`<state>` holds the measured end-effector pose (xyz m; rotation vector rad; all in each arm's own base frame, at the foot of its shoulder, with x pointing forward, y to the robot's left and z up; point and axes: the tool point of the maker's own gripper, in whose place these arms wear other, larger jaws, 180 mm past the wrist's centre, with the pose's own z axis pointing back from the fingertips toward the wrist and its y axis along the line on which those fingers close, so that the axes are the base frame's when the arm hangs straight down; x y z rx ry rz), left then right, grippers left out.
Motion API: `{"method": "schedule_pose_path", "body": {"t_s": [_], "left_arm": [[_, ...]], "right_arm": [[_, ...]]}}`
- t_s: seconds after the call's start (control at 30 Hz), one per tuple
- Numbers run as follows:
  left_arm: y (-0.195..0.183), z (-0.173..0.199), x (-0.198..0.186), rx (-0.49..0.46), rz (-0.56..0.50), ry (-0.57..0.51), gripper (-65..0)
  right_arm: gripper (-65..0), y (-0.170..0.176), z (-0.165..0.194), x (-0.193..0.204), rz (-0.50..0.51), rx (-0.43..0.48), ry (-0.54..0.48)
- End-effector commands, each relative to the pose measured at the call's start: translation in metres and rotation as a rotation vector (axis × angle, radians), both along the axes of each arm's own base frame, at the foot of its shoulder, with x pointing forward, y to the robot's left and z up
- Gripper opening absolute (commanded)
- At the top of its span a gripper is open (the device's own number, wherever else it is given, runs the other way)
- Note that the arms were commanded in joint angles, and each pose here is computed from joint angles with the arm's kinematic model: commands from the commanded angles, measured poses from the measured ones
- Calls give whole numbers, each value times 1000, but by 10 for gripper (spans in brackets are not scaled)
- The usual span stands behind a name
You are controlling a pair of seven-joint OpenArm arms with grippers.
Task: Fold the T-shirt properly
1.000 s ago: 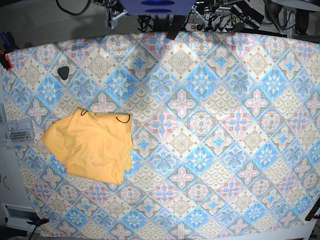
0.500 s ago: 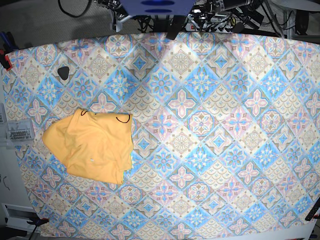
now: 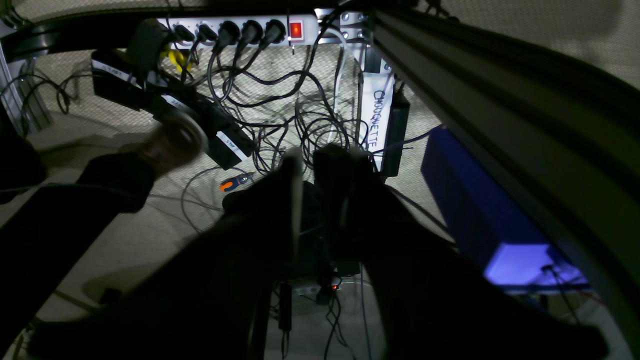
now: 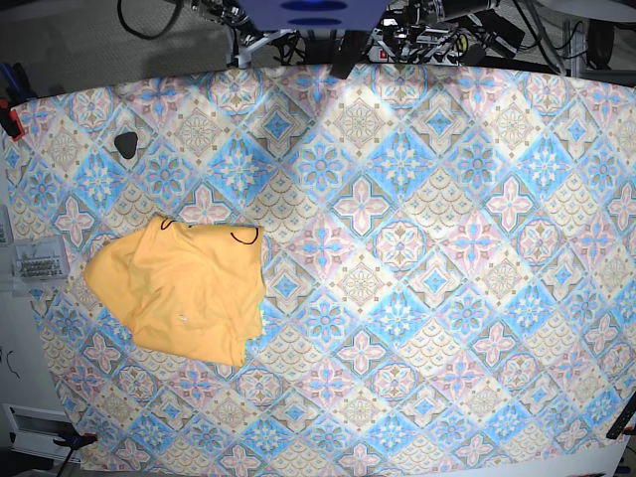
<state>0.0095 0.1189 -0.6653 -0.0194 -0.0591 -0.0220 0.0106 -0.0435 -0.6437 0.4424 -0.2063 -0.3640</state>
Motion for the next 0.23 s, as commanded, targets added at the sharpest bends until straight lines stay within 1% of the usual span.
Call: {"method": "schedule_pose_path", "body": {"t_s": [0.0, 0.2], "left_arm": [[2, 0, 2, 3, -4, -9, -558], [-4, 0, 3, -7, 1, -11, -558]], "right_arm": [[-644, 8, 2, 1, -9, 19, -8], [-644, 15, 3, 3, -10, 30, -11]]}}
